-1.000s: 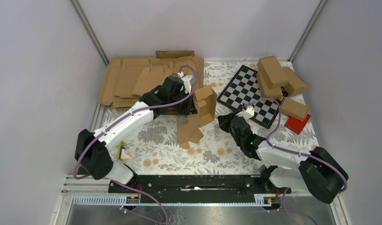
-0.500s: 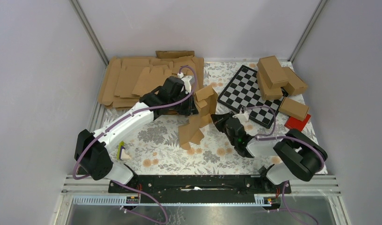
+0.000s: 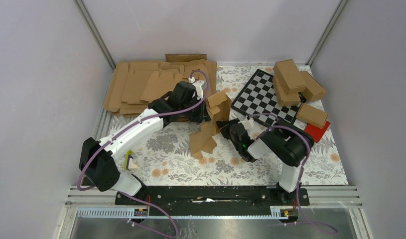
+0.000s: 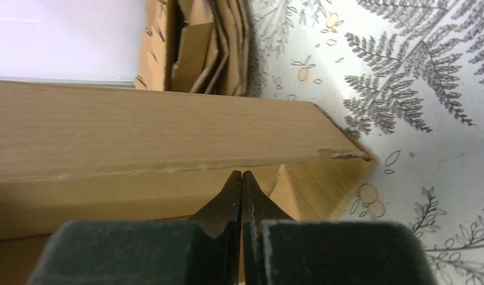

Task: Fold the paper box

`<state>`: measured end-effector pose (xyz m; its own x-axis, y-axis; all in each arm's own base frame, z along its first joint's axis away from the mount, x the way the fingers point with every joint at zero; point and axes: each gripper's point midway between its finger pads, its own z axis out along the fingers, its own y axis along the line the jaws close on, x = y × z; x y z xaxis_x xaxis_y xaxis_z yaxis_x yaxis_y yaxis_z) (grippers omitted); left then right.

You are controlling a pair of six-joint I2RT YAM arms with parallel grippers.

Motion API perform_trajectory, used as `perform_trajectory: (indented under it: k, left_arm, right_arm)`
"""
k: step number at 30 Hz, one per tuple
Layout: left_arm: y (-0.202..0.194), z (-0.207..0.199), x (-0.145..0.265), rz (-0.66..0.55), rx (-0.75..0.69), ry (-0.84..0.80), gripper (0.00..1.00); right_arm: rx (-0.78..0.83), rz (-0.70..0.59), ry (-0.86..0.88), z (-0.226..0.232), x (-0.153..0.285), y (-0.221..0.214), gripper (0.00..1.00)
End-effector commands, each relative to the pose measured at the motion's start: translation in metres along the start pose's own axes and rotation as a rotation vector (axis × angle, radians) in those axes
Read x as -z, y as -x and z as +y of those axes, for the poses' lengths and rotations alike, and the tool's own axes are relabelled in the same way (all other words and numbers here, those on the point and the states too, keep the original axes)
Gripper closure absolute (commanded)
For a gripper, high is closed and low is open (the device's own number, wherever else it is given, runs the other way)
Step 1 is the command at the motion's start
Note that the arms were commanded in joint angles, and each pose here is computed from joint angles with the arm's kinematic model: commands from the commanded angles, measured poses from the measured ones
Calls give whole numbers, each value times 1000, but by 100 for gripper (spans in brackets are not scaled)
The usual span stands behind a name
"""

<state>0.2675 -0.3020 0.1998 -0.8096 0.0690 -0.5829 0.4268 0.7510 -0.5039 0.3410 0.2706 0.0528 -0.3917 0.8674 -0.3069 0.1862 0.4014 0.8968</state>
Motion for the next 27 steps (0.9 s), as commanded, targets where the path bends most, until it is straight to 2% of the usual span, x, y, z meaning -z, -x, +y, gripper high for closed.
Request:
perform_trajectory:
  k: [1, 5, 11, 17, 22, 27]
  left_arm:
    - [16, -13, 15, -55, -27, -24, 100]
    - [17, -14, 16, -56, -34, -28, 100]
    - [17, -15, 18, -59, -38, -28, 100]
    - [17, -14, 19, -61, -41, -26, 100]
    - [17, -12, 20, -62, -44, -18, 100]
    - [20, -11, 25, -63, -56, 1, 100]
  right_arm:
    - [-74, -8, 80, 15, -13, -6, 100]
    - [-90, 5, -5, -9, -21, -14, 100]
    - [-75, 8, -237, -50, -20, -17, 100]
    - [-89, 9, -300, -71, -15, -20, 100]
    - [-62, 10, -219, -48, -15, -15, 100]
    - [100, -6, -92, 3, -6, 1, 100]
